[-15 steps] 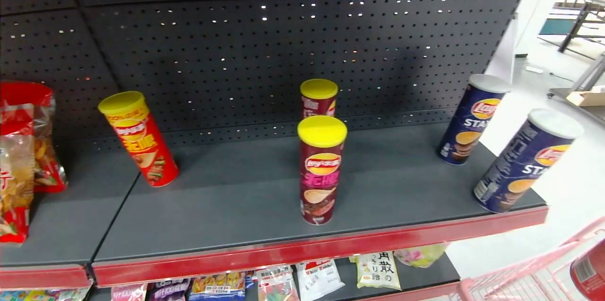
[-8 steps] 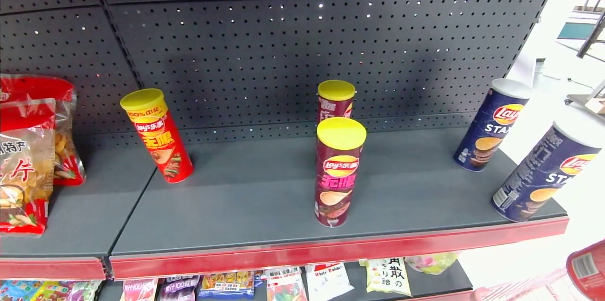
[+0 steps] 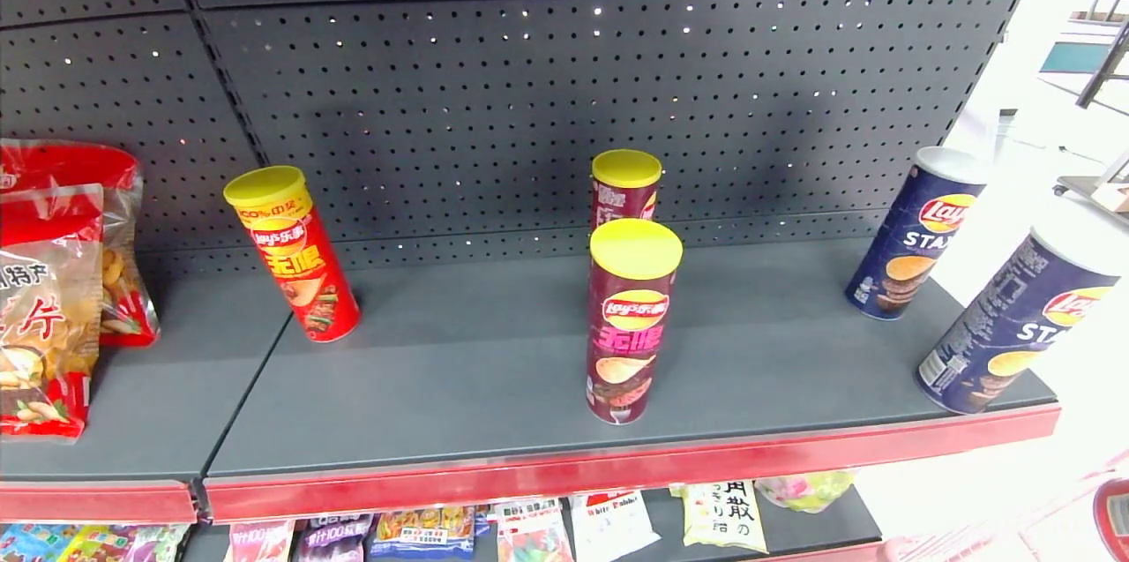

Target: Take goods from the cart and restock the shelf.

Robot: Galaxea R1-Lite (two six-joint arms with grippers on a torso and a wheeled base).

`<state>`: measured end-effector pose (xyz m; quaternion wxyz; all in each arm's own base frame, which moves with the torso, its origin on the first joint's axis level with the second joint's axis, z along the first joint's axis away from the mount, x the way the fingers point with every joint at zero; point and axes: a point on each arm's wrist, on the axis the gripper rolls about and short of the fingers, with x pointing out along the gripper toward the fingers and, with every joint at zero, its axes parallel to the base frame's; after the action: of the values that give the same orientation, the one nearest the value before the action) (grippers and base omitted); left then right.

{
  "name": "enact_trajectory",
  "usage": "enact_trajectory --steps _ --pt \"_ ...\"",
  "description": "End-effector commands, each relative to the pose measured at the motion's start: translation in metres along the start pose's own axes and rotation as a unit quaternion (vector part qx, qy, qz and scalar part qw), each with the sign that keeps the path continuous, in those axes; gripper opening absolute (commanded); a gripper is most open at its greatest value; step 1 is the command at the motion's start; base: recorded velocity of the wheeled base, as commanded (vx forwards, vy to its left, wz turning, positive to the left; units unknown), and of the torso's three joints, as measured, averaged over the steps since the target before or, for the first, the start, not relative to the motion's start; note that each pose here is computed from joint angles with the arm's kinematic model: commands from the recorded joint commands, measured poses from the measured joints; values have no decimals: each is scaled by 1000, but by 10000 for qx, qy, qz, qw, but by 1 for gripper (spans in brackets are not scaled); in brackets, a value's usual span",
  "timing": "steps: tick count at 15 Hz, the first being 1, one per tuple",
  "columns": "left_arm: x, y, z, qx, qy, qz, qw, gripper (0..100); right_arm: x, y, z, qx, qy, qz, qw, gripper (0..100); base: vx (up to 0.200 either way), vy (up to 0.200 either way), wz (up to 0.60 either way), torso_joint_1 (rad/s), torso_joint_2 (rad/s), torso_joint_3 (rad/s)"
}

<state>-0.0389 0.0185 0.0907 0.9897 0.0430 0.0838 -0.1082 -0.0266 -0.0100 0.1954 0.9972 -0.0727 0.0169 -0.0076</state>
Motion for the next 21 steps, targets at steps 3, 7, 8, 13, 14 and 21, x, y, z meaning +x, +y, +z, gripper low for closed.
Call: enact_trajectory --steps 3,7,8,13,14,21 --pt "0 0 0 2 -1 -2 10000 100 -8 3 -3 58 -86 -605 9981 0 0 0 0 0 0 0" --pt "0 0 0 0 -8 5 10000 100 -9 6 -14 58 14 -776 9970 0 0 0 0 0 0 0" --pt "0 0 0 1 -8 -2 10000 100 -8 6 -16 62 44 -772 9970 0 0 0 0 0 0 0" --pt "0 0 0 -7 -8 -2 10000 100 -6 7 -18 54 96 -757 9971 0 0 0 0 0 0 0" --pt "0 0 0 -8 -8 5 10000 100 -7 7 -18 63 87 -758 9971 0 0 0 0 0 0 0" --pt "0 0 0 1 -9 -25 10000 100 -6 7 -20 58 125 -753 9971 0 -114 0 0 2 3 1"
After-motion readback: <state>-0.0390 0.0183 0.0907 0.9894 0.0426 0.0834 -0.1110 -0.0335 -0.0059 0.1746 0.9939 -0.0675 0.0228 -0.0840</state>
